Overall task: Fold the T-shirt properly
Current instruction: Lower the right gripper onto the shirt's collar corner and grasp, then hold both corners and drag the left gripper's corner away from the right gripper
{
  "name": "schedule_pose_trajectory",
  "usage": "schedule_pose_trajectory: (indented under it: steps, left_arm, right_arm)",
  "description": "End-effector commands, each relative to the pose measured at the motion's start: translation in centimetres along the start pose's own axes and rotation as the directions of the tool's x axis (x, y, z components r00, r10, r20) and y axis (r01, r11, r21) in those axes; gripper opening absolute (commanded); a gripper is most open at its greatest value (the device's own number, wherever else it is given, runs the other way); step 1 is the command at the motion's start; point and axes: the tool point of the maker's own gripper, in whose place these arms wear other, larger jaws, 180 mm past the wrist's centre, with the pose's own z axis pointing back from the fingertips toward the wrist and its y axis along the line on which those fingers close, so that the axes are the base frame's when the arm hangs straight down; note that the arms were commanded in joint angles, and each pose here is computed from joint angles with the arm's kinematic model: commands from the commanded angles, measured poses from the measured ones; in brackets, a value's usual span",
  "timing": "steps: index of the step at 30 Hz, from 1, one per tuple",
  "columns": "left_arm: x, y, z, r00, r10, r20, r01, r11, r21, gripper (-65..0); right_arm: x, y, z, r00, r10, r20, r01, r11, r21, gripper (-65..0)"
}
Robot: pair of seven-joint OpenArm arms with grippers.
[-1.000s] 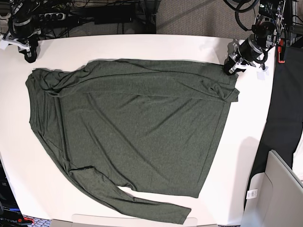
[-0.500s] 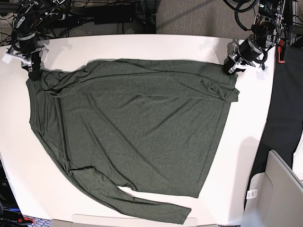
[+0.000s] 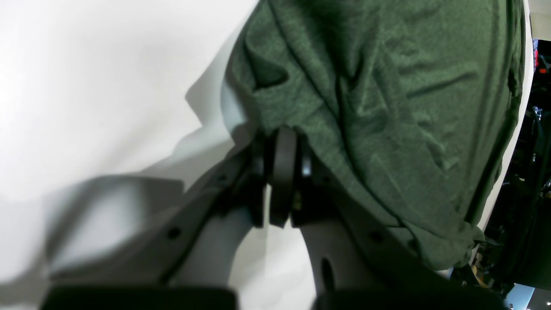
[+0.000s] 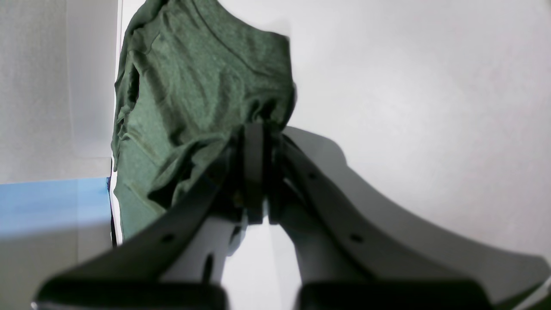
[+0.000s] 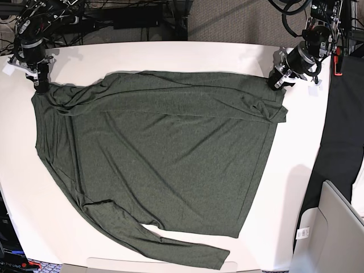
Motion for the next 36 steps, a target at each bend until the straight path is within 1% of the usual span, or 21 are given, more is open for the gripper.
schedule_pose_trajectory:
  steps: [1, 8, 13, 15, 19, 25, 29, 31, 36]
  left_arm:
    - [0.8, -0.6, 0.7, 1.000, -0.013, 0.017, 0.014, 1.000, -0.018, -65.0]
    - [0.3, -0.2, 1.9, 0.999, -0.047, 0.005, 0.047, 0.999, -0.004, -65.0]
    - [0.8, 0.7, 3.4, 0.999, -0.048, 0.022, 0.048, 0.999, 0.021, -65.0]
    - [0.7, 1.2, 3.7, 0.999, -0.044, 0.021, 0.043, 0.998, 0.034, -65.0]
    - [0.0, 1.9, 4.0, 0.999, -0.038, 0.006, 0.038, 0.998, 0.050, -65.0]
    - [-1.5, 3.0, 4.8, 0.999, -0.031, -0.028, 0.033, 0.996, 0.077, -65.0]
    - [-2.3, 3.5, 5.9, 0.999, -0.027, -0.039, 0.031, 0.995, 0.092, -65.0]
    - [-2.4, 3.1, 6.2, 0.999, -0.034, -0.039, 0.037, 0.996, 0.085, -65.0]
    - [0.0, 2.0, 6.7, 0.998, -0.055, 0.026, 0.053, 0.997, 0.063, -65.0]
  right_arm:
    - [-1.0, -0.3, 0.2, 0.998, 0.023, -0.065, -0.025, 0.999, -0.021, -64.8]
    - [0.6, -1.0, 3.2, 0.996, 0.076, -0.046, -0.078, 0.996, -0.032, -64.8]
    - [1.9, -2.7, 5.5, 0.999, 0.043, -0.011, -0.043, 0.998, -0.050, -64.8]
    - [3.0, -3.2, 6.4, 0.999, 0.046, 0.006, -0.045, 0.997, -0.059, -64.8]
    - [4.4, -3.8, 7.9, 0.998, 0.052, 0.021, -0.050, 0.997, -0.065, -64.8]
    - [5.8, -5.1, 10.4, 0.998, 0.027, 0.062, -0.021, 0.996, -0.086, -64.8]
    - [6.3, -5.3, 11.3, 0.998, 0.025, 0.061, -0.020, 0.996, -0.082, -64.8]
    - [6.3, -5.1, 11.3, 0.998, 0.017, 0.065, -0.013, 0.997, -0.071, -64.8]
    - [6.3, -4.8, 11.0, 0.998, 0.017, 0.065, -0.013, 0.998, -0.061, -64.8]
